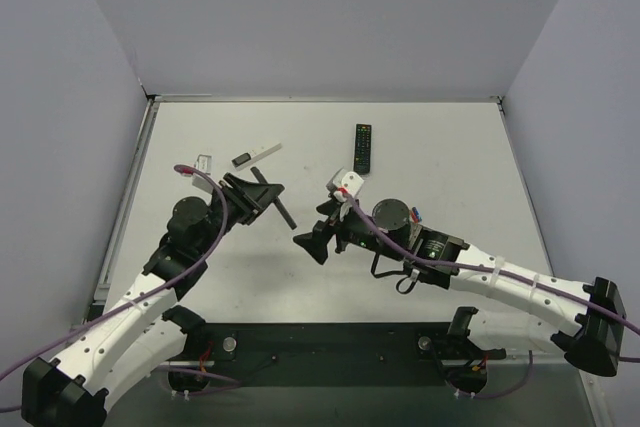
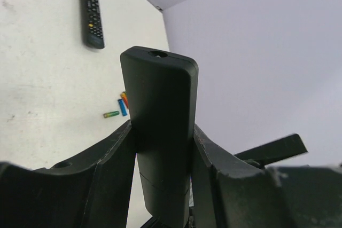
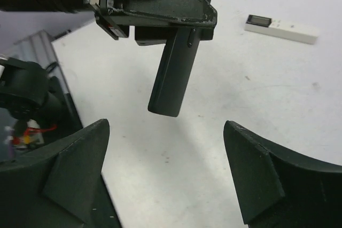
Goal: Load the batteries into the remote control
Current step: Pick up the remote control from the center of the board.
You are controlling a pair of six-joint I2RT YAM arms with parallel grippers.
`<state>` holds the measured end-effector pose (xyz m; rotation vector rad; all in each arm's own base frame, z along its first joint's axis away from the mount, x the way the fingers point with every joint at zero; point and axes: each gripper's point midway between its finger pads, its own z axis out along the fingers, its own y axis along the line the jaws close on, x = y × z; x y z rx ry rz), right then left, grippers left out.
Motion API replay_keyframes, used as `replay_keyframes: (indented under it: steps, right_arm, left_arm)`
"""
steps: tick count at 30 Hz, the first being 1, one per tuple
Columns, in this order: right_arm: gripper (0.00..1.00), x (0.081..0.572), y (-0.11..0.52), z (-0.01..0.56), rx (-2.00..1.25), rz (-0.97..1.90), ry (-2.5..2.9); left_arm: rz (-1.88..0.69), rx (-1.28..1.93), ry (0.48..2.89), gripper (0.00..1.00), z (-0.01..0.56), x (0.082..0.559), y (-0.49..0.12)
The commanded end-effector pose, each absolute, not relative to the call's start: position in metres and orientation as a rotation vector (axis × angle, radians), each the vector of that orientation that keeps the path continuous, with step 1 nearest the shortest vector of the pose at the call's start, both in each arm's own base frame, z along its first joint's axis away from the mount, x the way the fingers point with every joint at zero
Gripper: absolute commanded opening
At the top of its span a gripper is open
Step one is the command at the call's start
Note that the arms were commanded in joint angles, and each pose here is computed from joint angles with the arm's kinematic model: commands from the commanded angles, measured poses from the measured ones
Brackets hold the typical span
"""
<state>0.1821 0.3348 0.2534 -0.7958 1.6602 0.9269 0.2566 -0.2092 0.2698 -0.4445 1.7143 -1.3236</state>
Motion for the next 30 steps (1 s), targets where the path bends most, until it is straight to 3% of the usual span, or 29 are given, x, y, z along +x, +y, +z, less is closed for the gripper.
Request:
replay_keyframes:
  steps: [1,6,14,20,24,26,30]
  right_arm:
    - [0.81,0.2,0.337,0.256,-0.856,0.631,1.55]
    - [0.72,0.208,0.36,0.245,-0.897,0.444,1.525]
    - [0.57,0.216,0.381,0.242,-0.846,0.387,1.491]
    - [0.31,0.218,0.39,0.237,-0.843,0.386,1.512]
    - [0.05,0.218,0.39,0.233,-0.817,0.399,1.545]
    - [0.0,0.215,0.388,0.235,-0.785,0.424,1.559]
    - [0.0,0.215,0.381,0.238,-0.726,0.472,1.585]
  left_arm:
    - [-1.241,-0.545,1.74,0.0,0.274,0.262,-0.197]
    - [-1.252,-0.567,1.745,0.0,0.272,0.262,-0.198]
    - [-1.255,-0.569,1.743,0.0,0.272,0.258,-0.196]
    - [-1.258,-0.565,1.739,0.0,0.27,0.255,-0.195]
    - [-1.24,-0.561,1.714,0.0,0.271,0.256,-0.191]
    - [-1.241,-0.542,1.697,0.0,0.274,0.255,-0.19]
    - [-1.235,-0.484,1.653,0.24,0.285,0.255,-0.189]
